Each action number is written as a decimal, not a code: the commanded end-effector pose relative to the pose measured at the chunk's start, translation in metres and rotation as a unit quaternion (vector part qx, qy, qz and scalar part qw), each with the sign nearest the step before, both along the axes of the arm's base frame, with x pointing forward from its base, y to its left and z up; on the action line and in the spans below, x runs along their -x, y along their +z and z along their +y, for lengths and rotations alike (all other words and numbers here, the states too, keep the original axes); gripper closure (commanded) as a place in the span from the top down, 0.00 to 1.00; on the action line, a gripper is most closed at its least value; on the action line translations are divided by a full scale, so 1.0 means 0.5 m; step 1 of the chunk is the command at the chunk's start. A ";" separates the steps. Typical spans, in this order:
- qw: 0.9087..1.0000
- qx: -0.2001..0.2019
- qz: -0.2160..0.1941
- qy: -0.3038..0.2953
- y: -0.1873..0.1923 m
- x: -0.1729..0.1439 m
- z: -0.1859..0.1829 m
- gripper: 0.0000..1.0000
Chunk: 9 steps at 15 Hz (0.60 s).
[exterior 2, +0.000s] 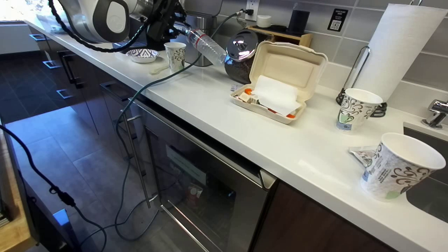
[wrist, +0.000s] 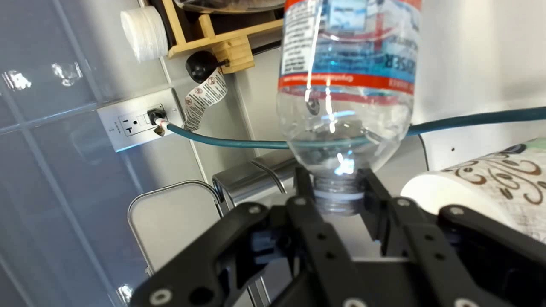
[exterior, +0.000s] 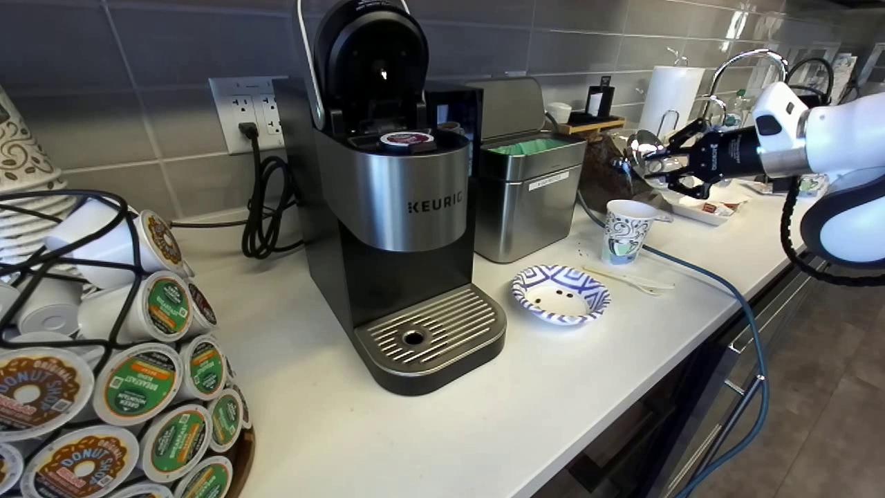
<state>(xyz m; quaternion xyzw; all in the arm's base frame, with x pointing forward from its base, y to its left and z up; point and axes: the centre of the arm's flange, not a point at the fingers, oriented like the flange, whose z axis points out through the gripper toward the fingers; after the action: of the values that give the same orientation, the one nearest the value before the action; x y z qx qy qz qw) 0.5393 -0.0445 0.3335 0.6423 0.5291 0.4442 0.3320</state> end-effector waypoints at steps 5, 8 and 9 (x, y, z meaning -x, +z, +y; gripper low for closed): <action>0.999 0.019 -0.023 0.036 0.007 0.001 0.005 0.08; 0.999 0.016 -0.024 0.042 0.009 0.000 0.007 0.08; 0.999 0.013 -0.024 0.038 0.007 -0.003 0.008 0.08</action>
<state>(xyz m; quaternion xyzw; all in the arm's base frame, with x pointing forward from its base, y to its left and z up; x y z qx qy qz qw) 0.5385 -0.0370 0.3353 0.6171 0.5534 0.4516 0.3301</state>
